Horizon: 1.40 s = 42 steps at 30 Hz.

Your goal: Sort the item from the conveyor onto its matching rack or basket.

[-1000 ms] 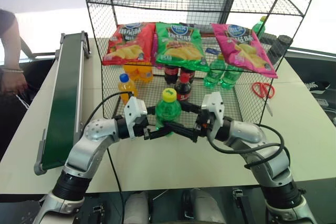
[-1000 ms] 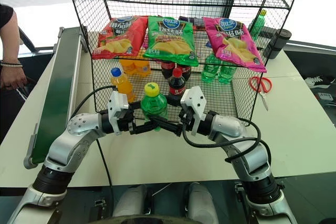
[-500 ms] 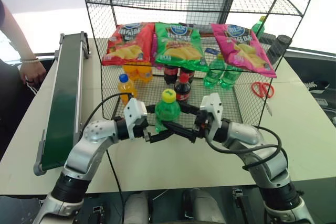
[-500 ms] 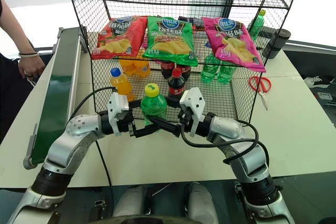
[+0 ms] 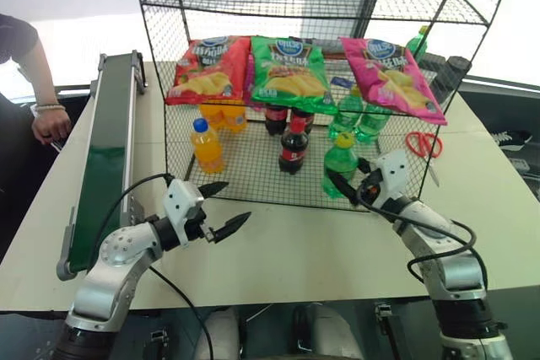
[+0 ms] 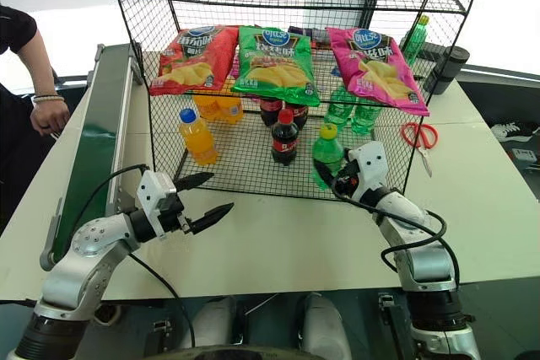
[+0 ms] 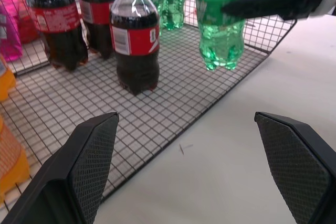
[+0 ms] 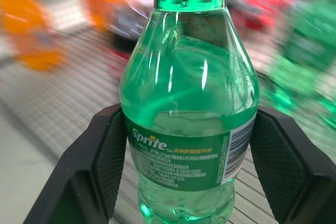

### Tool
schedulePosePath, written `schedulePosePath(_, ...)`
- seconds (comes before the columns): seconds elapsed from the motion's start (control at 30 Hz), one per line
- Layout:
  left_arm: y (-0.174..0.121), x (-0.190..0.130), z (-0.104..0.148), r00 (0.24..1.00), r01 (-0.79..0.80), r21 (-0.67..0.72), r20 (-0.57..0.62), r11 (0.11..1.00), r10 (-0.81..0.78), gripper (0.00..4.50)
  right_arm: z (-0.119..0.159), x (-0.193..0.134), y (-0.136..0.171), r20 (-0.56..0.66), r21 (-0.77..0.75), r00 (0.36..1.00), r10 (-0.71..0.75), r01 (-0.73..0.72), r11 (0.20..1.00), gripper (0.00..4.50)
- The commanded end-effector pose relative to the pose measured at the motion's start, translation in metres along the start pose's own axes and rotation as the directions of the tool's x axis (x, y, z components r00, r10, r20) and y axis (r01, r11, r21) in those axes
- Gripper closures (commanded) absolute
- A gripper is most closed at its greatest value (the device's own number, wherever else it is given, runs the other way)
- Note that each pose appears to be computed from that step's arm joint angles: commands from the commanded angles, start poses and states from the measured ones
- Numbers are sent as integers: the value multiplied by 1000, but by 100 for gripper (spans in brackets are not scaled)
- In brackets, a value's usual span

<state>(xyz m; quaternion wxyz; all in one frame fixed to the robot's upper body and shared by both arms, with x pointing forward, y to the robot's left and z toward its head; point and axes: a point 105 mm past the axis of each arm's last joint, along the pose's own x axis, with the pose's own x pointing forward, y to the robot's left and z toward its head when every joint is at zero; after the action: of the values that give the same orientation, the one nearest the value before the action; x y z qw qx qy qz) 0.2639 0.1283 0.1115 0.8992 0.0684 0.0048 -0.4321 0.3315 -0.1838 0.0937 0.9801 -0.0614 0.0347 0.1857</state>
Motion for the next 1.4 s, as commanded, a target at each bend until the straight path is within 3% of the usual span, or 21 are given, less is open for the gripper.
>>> schedulePosePath(0.03, -4, 5, 17, 999, 3, 47, 51, 999, -6, 9, 23, 9, -20, 132, -39, 983, -127, 133, 990, 162)
schedulePosePath(0.23, -7, 11, 21, 998, 14, 53, 64, 998, -17, 9, 18, 26, -36, 168, 52, 951, -258, 253, 966, 162)
schedulePosePath(0.6, -8, 15, 23, 997, 18, 56, 72, 998, -22, 9, 8, 36, -32, 167, 108, 950, -263, 248, 963, 162)
schedulePosePath(0.7, -8, 15, 23, 997, 19, 56, 72, 998, -23, 0, 8, 33, -31, 173, 109, 951, -257, 241, 964, 18)
schedulePosePath(0.83, -7, 16, 24, 997, 21, 57, 72, 998, -25, 0, 15, 26, -33, 197, 34, 949, -245, 243, 969, 8)
schedulePosePath(1.0, -5, 15, 24, 997, 17, 56, 69, 998, -21, 0, 28, 1, -29, 211, -87, 970, -123, 144, 986, 8)
schedulePosePath(1.23, -2, 14, 19, 999, 9, 4, 49, 1000, -9, 0, 20, -42, -11, 69, -199, 990, 124, -108, 974, 8)
schedulePosePath(1.4, 6, 9, 8, 1000, -18, -9, -19, 1000, 18, 0, 34, -75, -12, 8, -197, 978, 210, -204, 959, 8)
